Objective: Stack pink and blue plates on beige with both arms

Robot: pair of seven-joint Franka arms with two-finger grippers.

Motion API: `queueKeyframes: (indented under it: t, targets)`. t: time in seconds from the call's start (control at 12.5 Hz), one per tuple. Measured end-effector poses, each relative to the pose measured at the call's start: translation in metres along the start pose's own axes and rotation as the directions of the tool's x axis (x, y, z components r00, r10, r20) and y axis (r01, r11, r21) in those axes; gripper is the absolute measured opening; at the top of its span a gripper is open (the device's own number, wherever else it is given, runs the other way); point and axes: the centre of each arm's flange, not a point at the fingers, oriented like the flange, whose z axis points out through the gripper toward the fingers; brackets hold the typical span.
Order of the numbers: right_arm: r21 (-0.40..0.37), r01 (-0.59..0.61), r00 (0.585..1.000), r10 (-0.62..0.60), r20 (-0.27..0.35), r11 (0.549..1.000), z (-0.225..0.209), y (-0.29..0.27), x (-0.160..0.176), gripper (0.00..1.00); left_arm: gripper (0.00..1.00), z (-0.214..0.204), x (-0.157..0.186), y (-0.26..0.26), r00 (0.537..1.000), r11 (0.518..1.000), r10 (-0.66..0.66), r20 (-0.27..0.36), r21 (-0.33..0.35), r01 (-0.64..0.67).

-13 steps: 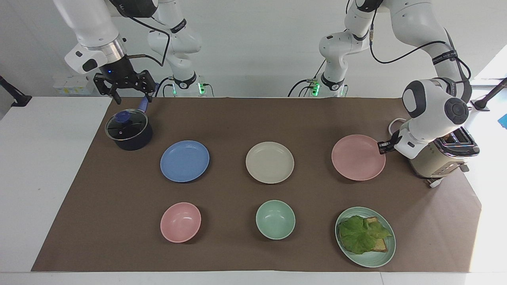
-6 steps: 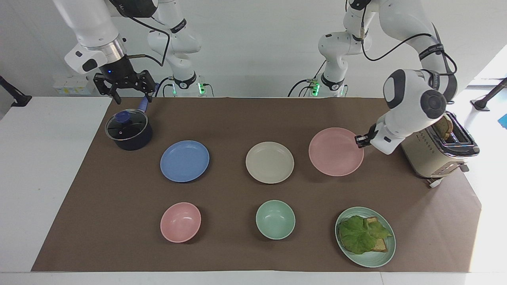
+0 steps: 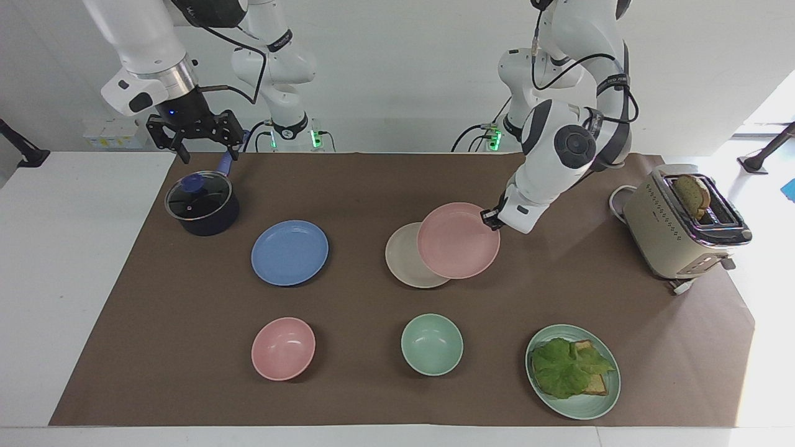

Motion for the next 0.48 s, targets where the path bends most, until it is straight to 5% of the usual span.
queueKeyframes:
  t: [0.24, 0.48]
  targets:
    - [0.0, 0.0, 1.0, 0.0, 0.0, 1.0, 0.0, 0.0, 0.0, 1.0, 0.2, -0.0009, -0.0009, 0.0018, 1.0, 1.0, 0.001, -0.006, -0.005, -0.001]
    - [0.0, 0.0, 1.0, 0.0, 0.0, 1.0, 0.0, 0.0001, 0.0, 1.0, 0.58, -0.0068, 0.004, -0.0028, 1.0, 1.0, -0.009, -0.016, -0.009, 0.008]
